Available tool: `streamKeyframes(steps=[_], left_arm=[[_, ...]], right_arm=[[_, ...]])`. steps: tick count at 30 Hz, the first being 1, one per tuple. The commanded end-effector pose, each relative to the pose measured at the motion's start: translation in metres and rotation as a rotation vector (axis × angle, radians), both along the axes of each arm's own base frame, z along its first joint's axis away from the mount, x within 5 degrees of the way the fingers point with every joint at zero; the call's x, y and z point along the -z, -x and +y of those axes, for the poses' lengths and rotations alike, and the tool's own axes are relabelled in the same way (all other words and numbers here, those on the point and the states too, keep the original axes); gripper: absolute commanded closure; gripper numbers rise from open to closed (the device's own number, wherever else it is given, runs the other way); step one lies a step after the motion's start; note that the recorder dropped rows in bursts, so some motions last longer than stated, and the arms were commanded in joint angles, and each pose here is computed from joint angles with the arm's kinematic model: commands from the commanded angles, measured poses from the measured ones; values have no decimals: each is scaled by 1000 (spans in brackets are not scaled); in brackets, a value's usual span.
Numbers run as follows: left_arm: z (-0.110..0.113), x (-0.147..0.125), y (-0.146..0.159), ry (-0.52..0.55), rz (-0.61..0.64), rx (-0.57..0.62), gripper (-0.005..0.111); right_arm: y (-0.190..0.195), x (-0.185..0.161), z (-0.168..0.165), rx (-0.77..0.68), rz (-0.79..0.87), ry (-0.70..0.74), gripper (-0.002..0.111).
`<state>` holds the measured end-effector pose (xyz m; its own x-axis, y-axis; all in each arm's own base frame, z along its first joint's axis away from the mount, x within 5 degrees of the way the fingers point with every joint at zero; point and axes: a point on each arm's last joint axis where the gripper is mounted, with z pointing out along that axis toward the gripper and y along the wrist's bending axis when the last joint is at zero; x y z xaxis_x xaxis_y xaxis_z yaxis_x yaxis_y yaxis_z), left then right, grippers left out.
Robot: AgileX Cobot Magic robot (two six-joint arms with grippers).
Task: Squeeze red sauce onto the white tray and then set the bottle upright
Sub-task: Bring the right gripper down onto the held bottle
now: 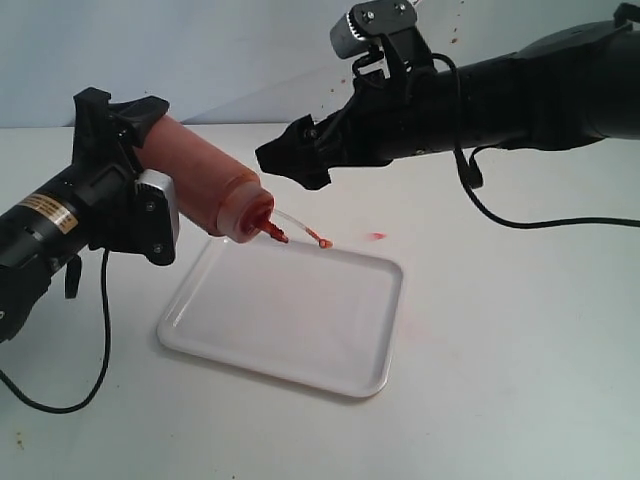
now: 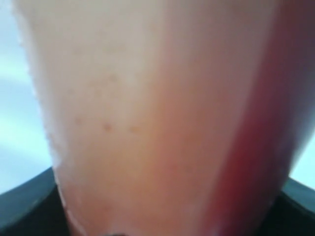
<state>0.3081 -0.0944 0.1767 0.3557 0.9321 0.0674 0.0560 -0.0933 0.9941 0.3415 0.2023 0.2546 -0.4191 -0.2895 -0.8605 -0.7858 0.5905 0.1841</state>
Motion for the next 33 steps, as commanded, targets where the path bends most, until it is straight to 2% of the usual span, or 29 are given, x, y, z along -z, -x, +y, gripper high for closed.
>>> streamKeyframes(steps=[1, 7, 13, 19, 24, 28, 33], left_arm=[[-1, -13, -2, 50, -90, -10, 107], [-1, -13, -3, 57, -88, -20, 107], [-1, -13, -3, 59, -87, -20, 107], [-1, -12, -2, 51, -72, -16, 107], [-2, -12, -2, 43, -74, 0, 107], [-2, -12, -2, 42, -73, 0, 107], [-3, -11, -2, 42, -63, 3, 107]], right_arm=[[-7, 5, 4, -9, 9, 0, 7], [-10, -11, 18, -151, 16, -78, 7], [-20, -25, 25, -171, 20, -90, 7], [-31, -5, 28, -196, 96, 13, 7], [-36, 9, 30, -216, 80, 42, 7], [-34, 10, 30, -256, 64, 51, 8], [-30, 5, 34, -306, 51, -8, 8]])
